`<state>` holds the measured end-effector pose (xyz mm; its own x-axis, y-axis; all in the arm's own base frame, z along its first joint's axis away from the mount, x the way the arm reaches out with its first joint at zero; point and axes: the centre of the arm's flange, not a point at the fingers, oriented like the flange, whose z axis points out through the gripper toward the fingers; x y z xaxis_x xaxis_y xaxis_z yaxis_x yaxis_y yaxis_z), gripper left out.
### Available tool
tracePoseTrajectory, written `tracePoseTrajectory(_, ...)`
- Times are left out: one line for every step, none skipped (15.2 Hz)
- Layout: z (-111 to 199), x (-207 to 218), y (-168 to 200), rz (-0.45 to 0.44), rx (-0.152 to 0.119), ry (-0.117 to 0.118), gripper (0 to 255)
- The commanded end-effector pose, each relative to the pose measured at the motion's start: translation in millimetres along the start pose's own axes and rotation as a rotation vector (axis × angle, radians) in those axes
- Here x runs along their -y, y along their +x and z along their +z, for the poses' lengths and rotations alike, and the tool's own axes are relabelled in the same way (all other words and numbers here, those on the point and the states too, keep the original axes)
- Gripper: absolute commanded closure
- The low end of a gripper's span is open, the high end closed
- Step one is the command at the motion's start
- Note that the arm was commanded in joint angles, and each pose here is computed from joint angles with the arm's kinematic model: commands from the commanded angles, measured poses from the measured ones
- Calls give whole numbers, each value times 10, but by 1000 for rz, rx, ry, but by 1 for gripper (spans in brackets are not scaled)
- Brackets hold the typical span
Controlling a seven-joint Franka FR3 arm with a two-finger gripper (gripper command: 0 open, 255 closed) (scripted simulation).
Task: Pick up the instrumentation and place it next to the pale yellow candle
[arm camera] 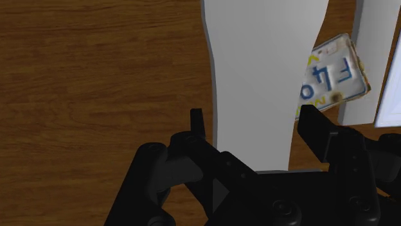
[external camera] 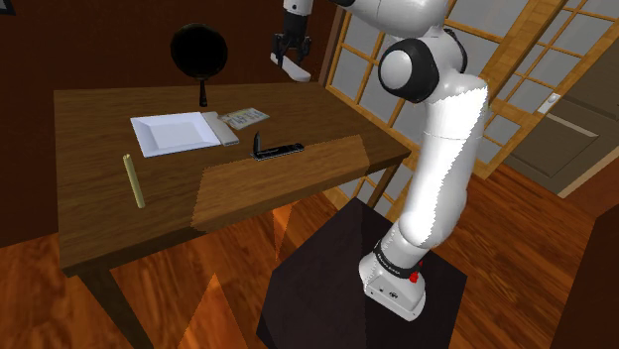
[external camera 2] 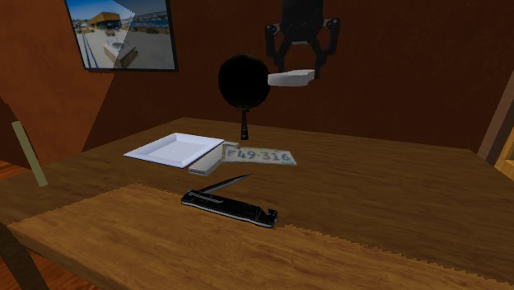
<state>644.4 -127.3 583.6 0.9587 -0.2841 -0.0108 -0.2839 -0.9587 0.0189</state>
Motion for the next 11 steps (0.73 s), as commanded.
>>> tracePoseTrajectory(26, 237, -164, 0, 0, -1, 255)
tracePoseTrajectory(24, 351, -232, 0, 0, -1, 255)
tracePoseTrajectory(22, 464, -299, 0, 0, -1, 255)
tracePoseTrajectory(20, 578, -366, 0, 0, -1, 255)
tracePoseTrajectory(18, 692, -433, 0, 0, -1, 255)
tracePoseTrajectory(16, 805, -500, 0, 0, -1, 255)
tracePoseTrajectory(14, 919, -567, 0, 0, -1, 255)
tracePoseTrajectory(12, 1032, -634, 0, 0, -1, 255)
tracePoseTrajectory(10, 1146, -701, 0, 0, -1, 255)
tracePoseTrajectory(7, 1260, -768, 0, 0, -1, 255)
tracePoseTrajectory(5, 1373, -836, 0, 0, -1, 255)
